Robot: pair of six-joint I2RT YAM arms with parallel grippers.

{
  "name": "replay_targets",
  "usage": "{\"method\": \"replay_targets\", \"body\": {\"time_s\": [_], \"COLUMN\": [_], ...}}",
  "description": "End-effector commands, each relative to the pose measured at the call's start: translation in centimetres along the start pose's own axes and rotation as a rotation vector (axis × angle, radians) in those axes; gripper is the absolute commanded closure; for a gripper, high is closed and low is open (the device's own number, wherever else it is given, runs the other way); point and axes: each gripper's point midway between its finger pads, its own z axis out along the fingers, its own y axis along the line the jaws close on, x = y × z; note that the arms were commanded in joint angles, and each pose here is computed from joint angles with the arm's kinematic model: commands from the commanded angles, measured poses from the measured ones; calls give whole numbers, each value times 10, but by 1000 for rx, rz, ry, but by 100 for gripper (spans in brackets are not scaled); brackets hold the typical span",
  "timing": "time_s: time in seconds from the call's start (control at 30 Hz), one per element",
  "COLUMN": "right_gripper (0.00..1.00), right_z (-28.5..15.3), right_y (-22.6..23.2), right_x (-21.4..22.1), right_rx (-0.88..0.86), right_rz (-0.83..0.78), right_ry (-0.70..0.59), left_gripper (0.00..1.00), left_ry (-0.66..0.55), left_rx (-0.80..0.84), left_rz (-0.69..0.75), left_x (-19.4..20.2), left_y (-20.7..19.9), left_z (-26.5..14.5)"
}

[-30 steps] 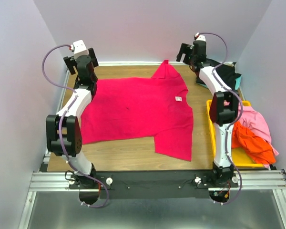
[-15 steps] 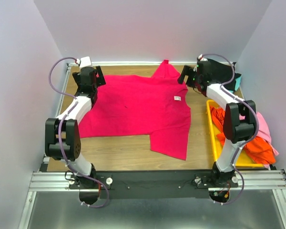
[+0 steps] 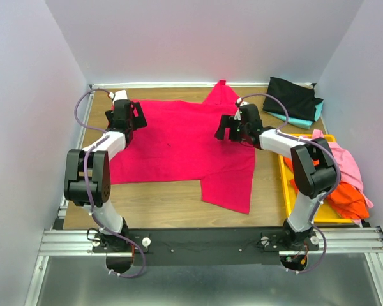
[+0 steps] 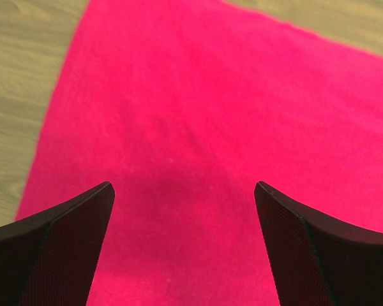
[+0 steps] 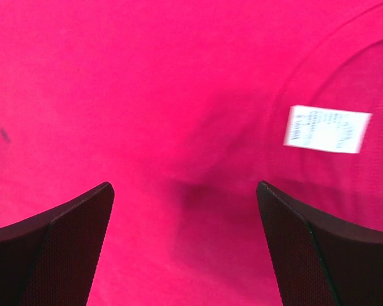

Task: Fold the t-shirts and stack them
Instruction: Flatten the tshirt out

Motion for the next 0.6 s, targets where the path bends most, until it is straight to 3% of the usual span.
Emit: {"method": "replay_targets", "body": {"time_s": [0.0, 0.57], "right_gripper": [1, 0], "right_z": [-3, 32], "right_y": [15, 16], "right_x": [-7, 15], "right_rx": [-51, -88], "right_rz": [-8, 42], "right_ry": [-42, 52], "left_gripper": [2, 2], "left_ry": [36, 46], "left_rx": [28, -40], "left_rz": [-52, -59], "left_x": [16, 20], "left_y": [-4, 7], "left_z": [6, 11]}}
